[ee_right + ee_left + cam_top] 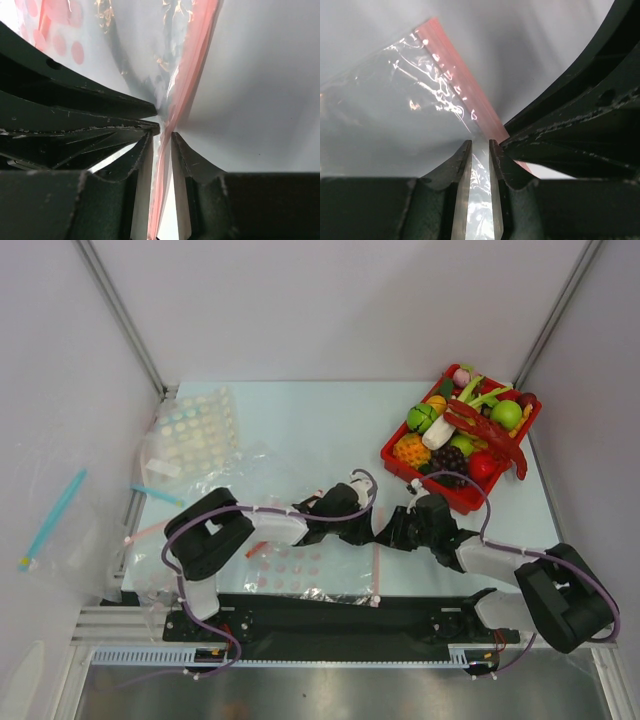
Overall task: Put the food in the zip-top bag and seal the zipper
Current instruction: Pick up the zipper food storage bag at the center of the board.
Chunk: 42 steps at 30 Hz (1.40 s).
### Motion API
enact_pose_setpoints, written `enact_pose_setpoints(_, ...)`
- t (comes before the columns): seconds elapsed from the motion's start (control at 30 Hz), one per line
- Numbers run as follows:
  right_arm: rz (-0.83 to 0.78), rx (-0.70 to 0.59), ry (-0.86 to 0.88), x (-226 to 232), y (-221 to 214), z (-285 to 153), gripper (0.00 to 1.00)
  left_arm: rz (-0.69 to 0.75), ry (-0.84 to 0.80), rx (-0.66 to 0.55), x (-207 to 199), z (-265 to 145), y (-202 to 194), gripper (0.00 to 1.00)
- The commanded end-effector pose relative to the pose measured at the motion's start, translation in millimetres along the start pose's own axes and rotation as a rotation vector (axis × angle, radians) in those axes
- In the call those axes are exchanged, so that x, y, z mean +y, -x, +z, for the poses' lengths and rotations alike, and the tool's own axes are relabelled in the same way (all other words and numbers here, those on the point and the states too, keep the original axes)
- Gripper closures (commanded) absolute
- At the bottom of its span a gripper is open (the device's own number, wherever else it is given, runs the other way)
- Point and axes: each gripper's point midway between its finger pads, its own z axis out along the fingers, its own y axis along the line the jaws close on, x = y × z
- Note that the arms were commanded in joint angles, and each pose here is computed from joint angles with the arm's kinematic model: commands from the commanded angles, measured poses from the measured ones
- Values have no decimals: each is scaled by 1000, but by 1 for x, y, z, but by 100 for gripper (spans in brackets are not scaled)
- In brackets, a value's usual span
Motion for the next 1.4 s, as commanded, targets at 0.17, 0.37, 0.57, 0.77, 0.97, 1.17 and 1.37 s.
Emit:
enact_pose_setpoints(0.17,-14,4,89,22,6,9,78,-12,-26,23,-8,15,-1,76)
enact_pose_setpoints(0.37,-32,-22,101,28,13,3,90,9,-15,-2,-10,6,9,76)
enact_pose_setpoints(0.57,-67,-150,81,33,33,-22,100,109,90,-133,-13,-37,41,71)
enact_pose_setpoints(0.77,-57,-325,151,56,53,-49,100,266,289,-328,-23,-92,76,57)
enact_pose_setpoints(0.97,-91,-481,162,90,71,-66,100,238,298,-479,-24,-132,92,50)
enact_pose_setpoints(1.17,-94,-642,68,117,114,-78,100,222,302,-568,-21,-159,99,50)
enact_pose_setpoints(1.37,9,-830,-80,134,149,-93,100,259,249,-595,-29,-163,100,35)
